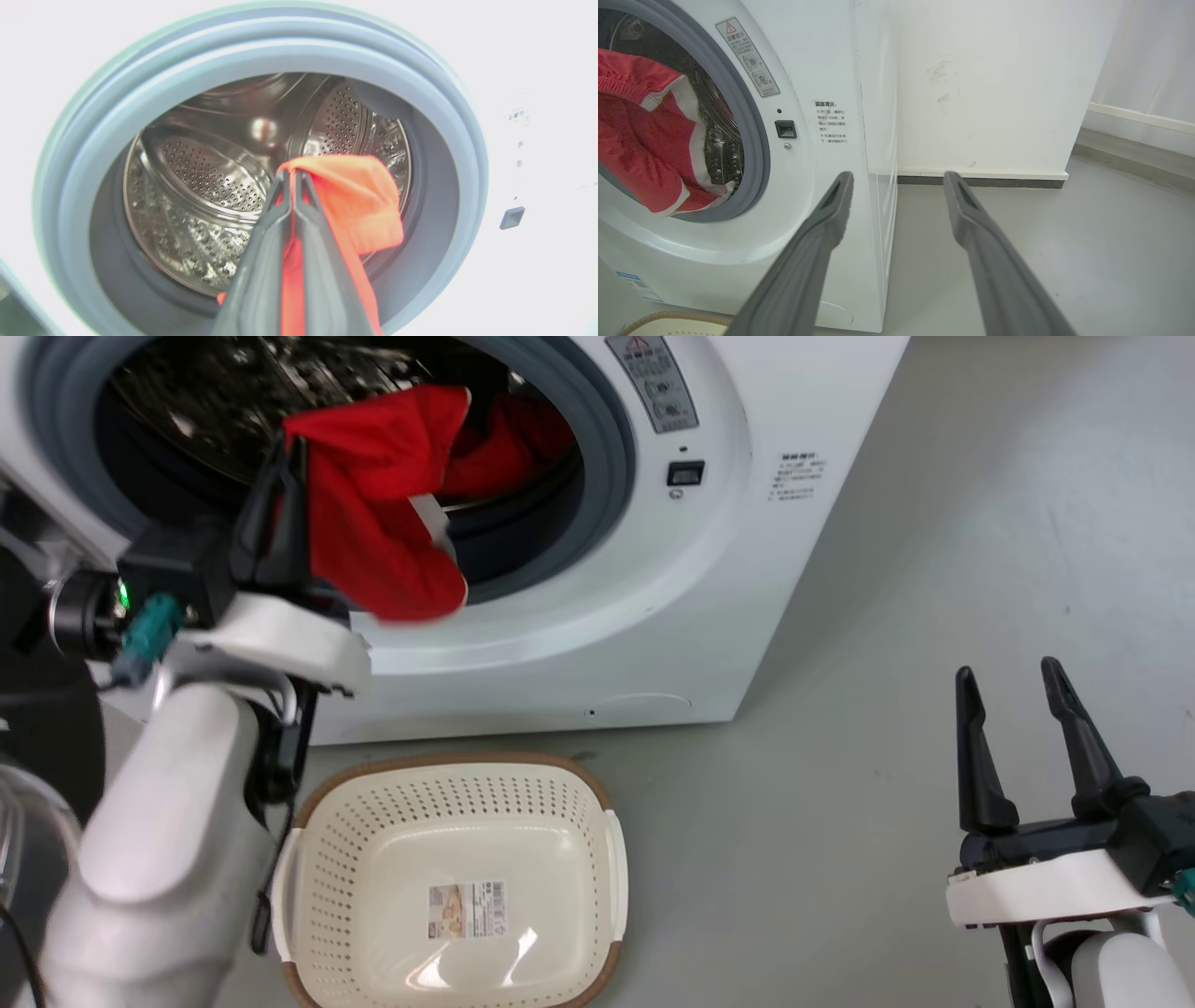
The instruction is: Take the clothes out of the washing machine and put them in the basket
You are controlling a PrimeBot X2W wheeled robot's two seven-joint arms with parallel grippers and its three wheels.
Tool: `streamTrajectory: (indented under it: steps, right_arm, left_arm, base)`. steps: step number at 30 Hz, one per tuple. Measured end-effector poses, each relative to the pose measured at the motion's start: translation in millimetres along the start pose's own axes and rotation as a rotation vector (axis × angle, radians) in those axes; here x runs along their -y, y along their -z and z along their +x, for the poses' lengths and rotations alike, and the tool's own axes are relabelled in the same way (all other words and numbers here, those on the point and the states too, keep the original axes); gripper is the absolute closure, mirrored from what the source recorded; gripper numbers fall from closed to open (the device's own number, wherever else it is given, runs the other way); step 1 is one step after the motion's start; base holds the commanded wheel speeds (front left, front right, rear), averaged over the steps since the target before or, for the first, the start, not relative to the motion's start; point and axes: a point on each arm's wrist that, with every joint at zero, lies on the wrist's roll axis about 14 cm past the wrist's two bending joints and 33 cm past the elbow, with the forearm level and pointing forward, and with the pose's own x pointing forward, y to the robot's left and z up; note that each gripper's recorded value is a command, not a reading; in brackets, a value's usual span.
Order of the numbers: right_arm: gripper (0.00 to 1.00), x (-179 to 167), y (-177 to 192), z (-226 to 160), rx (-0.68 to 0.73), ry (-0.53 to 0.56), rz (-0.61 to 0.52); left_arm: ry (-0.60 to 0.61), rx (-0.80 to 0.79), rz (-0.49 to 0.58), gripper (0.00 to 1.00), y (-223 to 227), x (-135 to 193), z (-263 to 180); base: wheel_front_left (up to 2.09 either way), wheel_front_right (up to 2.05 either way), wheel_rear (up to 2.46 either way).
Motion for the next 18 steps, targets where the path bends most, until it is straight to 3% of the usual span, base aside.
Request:
streamTrajectory:
  steps: [8,14,18]
  right_arm:
    - [0.00,-12,-15,-7,0.037,-0.033,0.006]
    - [0.00,-21,-13,-4,0.036,-0.059,0.006]
    - [0.00,-25,-5,-1,0.014,-0.072,0.009]
  left_arm:
    - [-0.024,0.089,-0.024,1.00,-33,8,-58]
    - [-0.045,0.012,-0.062,1.00,-10,9,-95]
    - [-0.045,-0.124,-0.103,1.00,31,16,-115]
  base:
    - [0.00,0.00,0.00]
    - [0.00,0.00,0.00]
    - [0.00,0.00,0.00]
